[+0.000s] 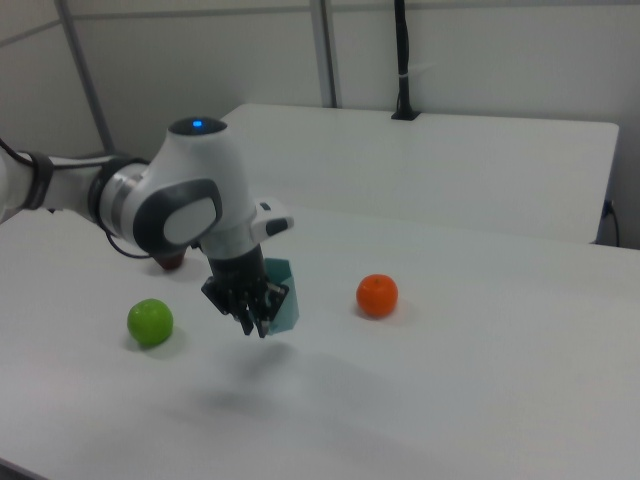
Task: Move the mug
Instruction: 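Close the gripper on the mug rim and lift it, then carry the mug past the green apple toward the dark red apple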
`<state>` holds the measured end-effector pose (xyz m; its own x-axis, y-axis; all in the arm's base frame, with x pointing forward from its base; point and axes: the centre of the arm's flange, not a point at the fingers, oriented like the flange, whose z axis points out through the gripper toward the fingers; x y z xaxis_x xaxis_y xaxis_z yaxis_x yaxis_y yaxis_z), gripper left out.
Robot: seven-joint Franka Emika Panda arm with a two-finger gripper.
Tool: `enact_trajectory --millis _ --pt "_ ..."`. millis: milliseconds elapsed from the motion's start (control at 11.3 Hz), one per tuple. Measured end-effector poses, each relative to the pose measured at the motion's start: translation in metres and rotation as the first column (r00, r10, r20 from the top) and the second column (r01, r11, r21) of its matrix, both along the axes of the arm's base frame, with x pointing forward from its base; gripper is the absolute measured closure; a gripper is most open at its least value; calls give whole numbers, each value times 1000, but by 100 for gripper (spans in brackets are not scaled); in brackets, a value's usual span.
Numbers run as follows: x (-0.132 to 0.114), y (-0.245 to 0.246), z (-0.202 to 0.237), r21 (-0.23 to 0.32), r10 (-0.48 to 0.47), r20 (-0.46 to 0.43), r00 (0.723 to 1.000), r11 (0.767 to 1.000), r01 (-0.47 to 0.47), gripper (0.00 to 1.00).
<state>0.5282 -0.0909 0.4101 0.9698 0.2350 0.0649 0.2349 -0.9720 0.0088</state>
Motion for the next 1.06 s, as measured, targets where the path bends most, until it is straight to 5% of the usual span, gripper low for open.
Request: enact_trajectory --millis 266,531,1062 --pt "-1 16 35 17 177 -65 982 984 -176 77" --pt "-2 71 32 35 327 -121 937 945 -325 77" --pt "-21 138 -6 52 456 -214 864 888 -456 77"
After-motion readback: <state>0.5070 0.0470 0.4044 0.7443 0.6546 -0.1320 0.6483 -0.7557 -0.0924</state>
